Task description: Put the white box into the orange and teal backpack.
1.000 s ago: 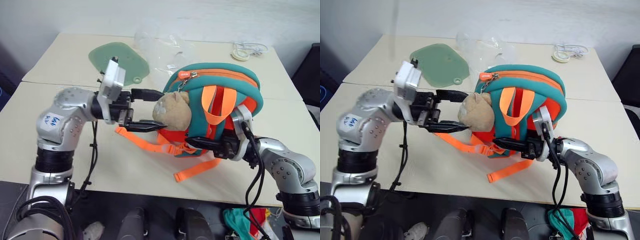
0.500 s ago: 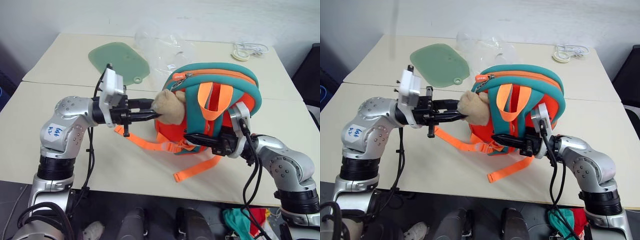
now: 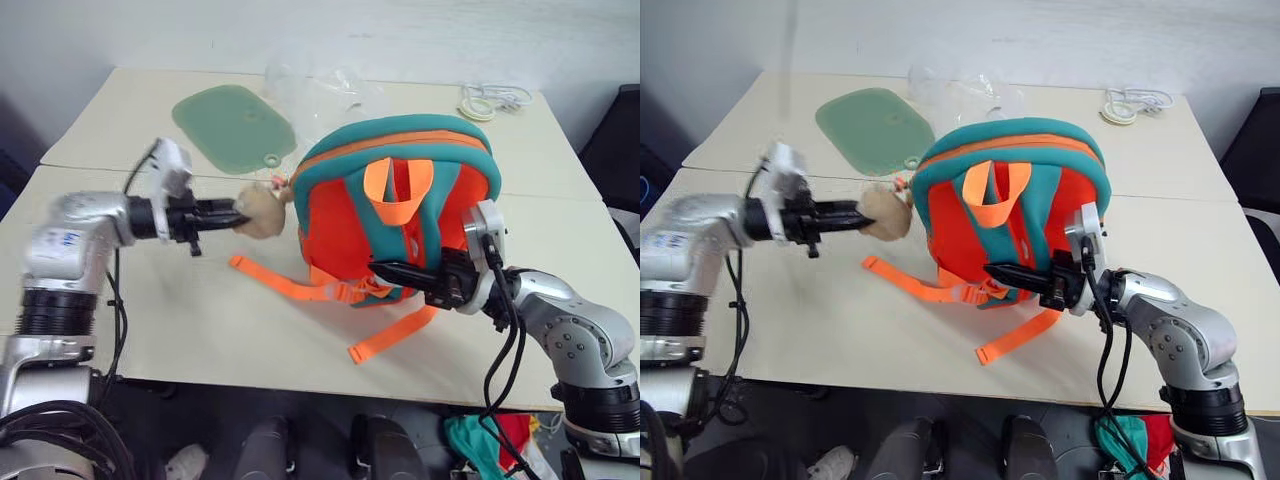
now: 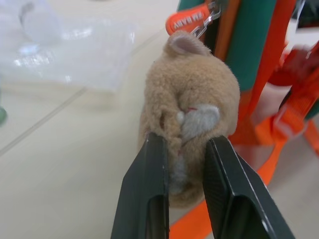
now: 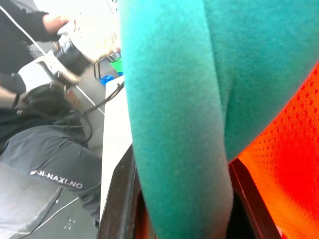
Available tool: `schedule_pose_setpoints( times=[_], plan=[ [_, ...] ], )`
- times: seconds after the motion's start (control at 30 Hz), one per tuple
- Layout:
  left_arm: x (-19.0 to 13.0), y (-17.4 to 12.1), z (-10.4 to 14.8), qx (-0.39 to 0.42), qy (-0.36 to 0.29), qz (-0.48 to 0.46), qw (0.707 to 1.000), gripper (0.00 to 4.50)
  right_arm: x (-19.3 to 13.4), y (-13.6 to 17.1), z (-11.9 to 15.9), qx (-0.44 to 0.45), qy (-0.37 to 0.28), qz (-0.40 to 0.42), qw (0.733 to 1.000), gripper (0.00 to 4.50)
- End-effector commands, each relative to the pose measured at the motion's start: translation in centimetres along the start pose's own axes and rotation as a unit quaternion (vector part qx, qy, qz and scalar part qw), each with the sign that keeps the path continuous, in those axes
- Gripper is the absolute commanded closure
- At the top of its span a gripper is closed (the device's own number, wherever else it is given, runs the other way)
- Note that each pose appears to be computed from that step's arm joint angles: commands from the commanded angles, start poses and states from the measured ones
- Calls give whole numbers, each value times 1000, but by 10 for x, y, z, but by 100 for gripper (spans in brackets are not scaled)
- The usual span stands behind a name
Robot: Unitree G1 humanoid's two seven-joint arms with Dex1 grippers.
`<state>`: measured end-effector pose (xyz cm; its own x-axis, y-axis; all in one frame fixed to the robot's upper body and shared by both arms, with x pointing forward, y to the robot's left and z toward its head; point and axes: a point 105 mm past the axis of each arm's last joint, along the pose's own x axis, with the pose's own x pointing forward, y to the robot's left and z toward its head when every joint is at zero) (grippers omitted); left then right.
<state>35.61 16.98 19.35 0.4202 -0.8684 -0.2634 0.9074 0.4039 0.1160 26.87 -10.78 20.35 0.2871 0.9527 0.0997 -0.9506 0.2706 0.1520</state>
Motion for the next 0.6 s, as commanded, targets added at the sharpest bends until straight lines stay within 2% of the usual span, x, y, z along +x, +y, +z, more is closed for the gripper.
schedule_pose_setpoints(
  times=[0.03,0.1,0.17,0.2,0.33,0.43,0.5,0.57,0.6],
  plan=[
    [26,-6,-15,-8,-11,-8,1000,390,-2,5,9,-12,-20,4,1000,404],
    [45,-24,-23,-1,-15,-44,999,390,-1,5,9,-10,-24,2,1000,404],
    [47,-31,-21,-12,-30,-49,998,390,-1,4,10,-12,-34,-5,999,404],
    [43,-30,-23,-17,-28,-38,999,357,-2,2,11,-8,-40,-10,999,404],
    [4,-33,-19,-19,-42,-1,999,224,-16,-7,7,-33,-20,-40,998,274],
    [-30,-37,-19,3,-28,20,999,128,-36,-12,3,-102,20,-64,993,169],
    [-59,-42,-29,25,-1,34,999,64,-64,-16,-9,-173,86,-75,978,96],
    [-78,-48,-39,39,23,42,998,1,-85,-17,-18,-201,128,-81,968,26],
    [-92,-50,-45,49,30,57,997,0,-102,-24,-16,-211,136,-112,962,4]
  ],
)
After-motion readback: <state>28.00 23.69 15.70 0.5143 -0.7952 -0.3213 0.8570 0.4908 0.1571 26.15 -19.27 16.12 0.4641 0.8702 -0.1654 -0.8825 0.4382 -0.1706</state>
